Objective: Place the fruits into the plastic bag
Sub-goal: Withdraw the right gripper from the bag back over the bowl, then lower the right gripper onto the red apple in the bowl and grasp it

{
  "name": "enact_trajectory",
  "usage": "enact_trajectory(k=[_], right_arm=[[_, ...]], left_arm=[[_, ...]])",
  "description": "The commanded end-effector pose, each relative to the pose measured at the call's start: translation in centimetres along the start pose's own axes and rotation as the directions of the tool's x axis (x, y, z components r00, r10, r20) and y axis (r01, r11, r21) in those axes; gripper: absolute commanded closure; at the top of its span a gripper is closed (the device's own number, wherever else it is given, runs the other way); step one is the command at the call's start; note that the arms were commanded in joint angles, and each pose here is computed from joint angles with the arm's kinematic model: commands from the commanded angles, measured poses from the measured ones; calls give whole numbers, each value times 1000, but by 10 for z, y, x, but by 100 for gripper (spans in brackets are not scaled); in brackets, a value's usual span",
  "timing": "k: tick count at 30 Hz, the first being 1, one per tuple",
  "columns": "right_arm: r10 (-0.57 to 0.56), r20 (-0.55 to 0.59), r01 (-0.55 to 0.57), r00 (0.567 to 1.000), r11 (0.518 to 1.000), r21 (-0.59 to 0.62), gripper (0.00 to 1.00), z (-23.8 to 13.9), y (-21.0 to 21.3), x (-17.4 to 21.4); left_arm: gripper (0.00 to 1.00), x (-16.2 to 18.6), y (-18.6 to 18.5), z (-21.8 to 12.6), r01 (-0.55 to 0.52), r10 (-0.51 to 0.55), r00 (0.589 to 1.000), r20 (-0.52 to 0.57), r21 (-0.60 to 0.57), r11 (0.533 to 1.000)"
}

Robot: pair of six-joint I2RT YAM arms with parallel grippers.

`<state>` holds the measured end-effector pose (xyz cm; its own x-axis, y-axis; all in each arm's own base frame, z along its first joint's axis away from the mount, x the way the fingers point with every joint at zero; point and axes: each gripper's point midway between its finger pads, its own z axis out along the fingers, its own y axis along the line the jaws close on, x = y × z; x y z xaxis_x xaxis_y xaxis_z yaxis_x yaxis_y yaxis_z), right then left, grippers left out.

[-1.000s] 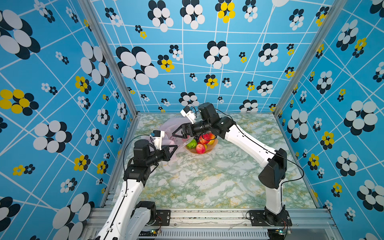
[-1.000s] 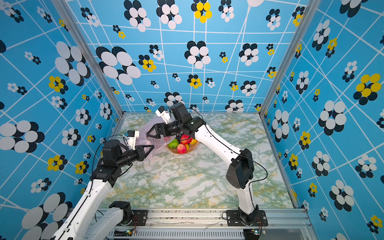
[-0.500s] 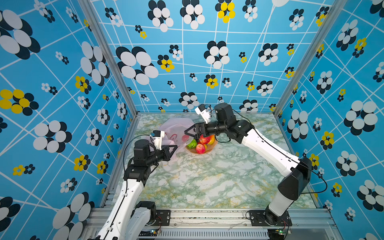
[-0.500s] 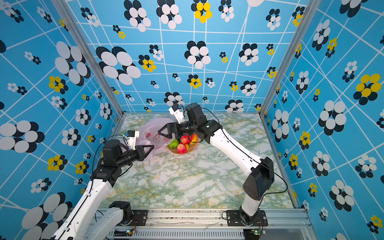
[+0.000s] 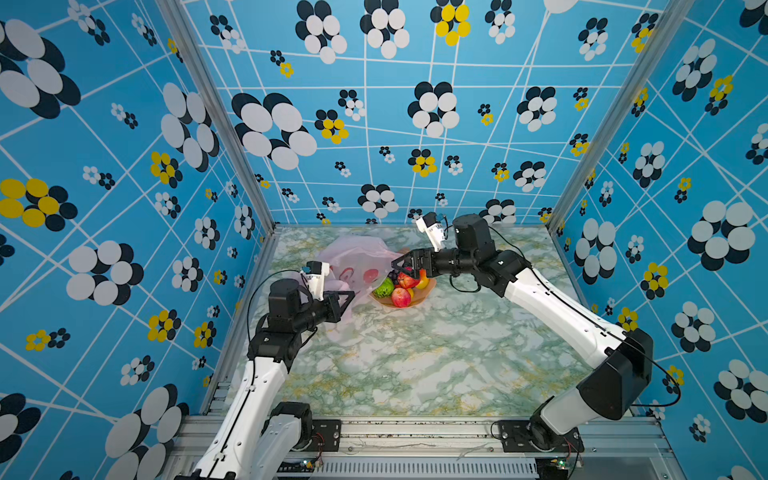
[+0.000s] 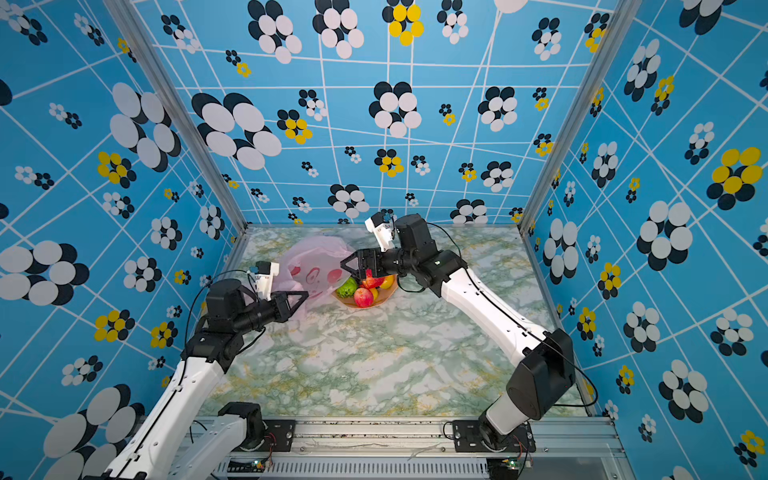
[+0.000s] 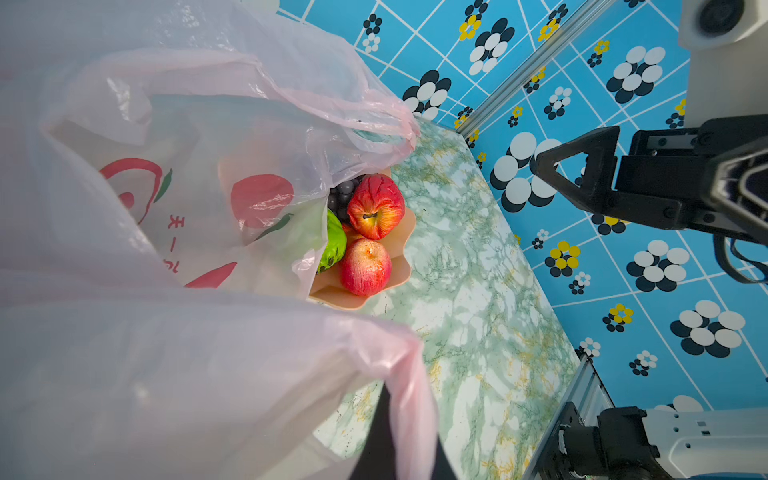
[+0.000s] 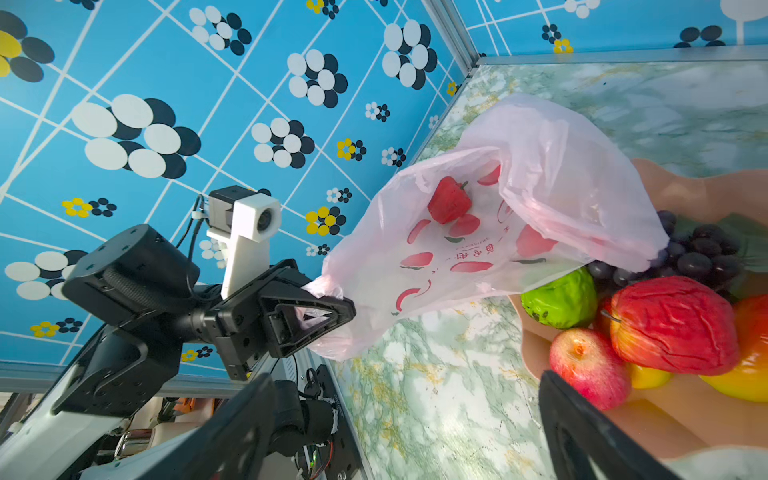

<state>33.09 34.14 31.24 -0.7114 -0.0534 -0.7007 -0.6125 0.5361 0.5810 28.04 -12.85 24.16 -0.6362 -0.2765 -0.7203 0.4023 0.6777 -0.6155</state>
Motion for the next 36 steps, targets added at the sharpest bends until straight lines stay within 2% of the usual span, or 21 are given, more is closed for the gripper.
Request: enact_trajectory(k=[1, 4, 13, 19, 25, 36], right_arm=[[-14, 33, 10, 999, 993, 116, 1, -10, -20, -5], [-9, 17, 5, 1000, 969, 246, 1, -11, -43, -3], [35, -142, 31, 989, 899, 438, 1, 4, -92, 19], [-8, -301, 178, 954, 821, 543, 1, 21, -121, 34], [37, -376, 183, 926, 828, 530, 4, 47, -138, 53], [65, -432, 190, 899, 833, 520, 12, 79, -157, 63]], left_arm=[[100, 4, 1, 2, -10, 10, 1000, -15, -4, 1000], [100, 4, 2, 3, -8, 8, 1000, -17, -6, 1000], [100, 5, 1, 2, -10, 10, 1000, -18, -5, 1000], [100, 5, 1, 2, -11, 11, 1000, -19, -2, 1000], [100, 5, 0, 1, -15, 15, 1000, -16, -1, 1000], [100, 4, -4, 0, -23, 23, 1000, -10, 9, 1000]])
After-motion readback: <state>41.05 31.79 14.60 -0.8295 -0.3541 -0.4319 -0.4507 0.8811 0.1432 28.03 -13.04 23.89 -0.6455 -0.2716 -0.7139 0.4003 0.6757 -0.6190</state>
